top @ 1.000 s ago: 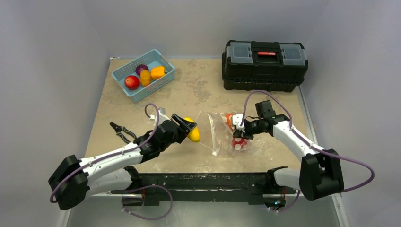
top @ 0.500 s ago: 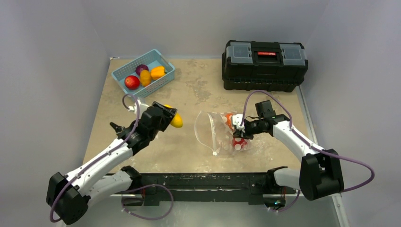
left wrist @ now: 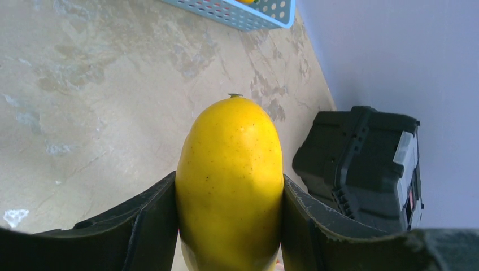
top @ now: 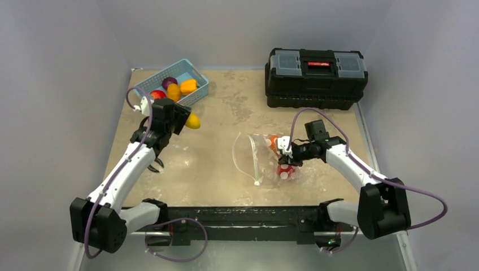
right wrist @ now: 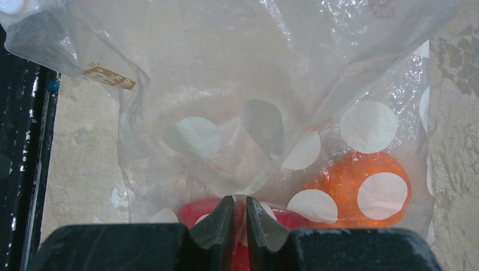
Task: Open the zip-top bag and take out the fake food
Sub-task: Place the fake fruit in the bin.
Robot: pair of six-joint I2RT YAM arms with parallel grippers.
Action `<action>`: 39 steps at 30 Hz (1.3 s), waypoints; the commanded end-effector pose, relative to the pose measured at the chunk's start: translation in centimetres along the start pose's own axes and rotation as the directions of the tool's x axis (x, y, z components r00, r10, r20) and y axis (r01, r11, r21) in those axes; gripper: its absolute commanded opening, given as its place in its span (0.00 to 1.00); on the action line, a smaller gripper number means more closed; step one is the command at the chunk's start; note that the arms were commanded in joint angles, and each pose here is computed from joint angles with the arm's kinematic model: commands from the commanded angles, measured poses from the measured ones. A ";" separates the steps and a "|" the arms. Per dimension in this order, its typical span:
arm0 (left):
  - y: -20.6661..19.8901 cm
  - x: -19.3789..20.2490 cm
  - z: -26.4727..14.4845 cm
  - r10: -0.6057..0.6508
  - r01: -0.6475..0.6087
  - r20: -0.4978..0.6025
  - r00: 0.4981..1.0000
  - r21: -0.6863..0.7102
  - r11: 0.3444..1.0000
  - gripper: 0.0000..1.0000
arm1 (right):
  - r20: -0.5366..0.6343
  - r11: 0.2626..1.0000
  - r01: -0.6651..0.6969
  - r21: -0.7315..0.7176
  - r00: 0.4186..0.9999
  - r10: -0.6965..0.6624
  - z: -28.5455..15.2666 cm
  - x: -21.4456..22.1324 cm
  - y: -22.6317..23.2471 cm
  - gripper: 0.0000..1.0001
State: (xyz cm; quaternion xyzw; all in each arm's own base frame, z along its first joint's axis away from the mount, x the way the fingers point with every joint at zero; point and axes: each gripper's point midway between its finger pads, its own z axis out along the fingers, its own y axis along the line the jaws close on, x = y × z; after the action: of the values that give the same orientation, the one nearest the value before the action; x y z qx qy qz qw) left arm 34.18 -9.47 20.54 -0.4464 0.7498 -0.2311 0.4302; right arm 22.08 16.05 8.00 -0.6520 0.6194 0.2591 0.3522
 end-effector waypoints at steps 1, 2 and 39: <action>-2.5 -2.4 0.7 0.017 -0.016 -0.017 1.000 0.034 0.999 0.00 | -0.010 1.000 0.015 0.014 1.000 -0.015 -0.1 -0.2 -0.7 0.12; -2.7 -2.8 0.9 0.016 -0.015 -0.017 1.000 0.032 0.999 0.00 | -0.010 1.000 0.016 0.014 1.000 -0.016 -0.1 -0.2 -0.7 0.12; -3.6 -16.4 17.5 0.509 -0.518 -0.097 0.855 -0.120 0.847 0.25 | -0.029 1.000 0.001 -0.001 1.000 -0.001 0.1 0.4 -0.6 0.12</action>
State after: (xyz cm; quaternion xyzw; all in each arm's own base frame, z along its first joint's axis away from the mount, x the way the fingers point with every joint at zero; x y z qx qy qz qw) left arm 53.37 2.95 17.96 -0.3602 0.8506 -0.0950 0.3712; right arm 22.14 16.00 7.53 -0.6513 0.6232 0.2606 0.3457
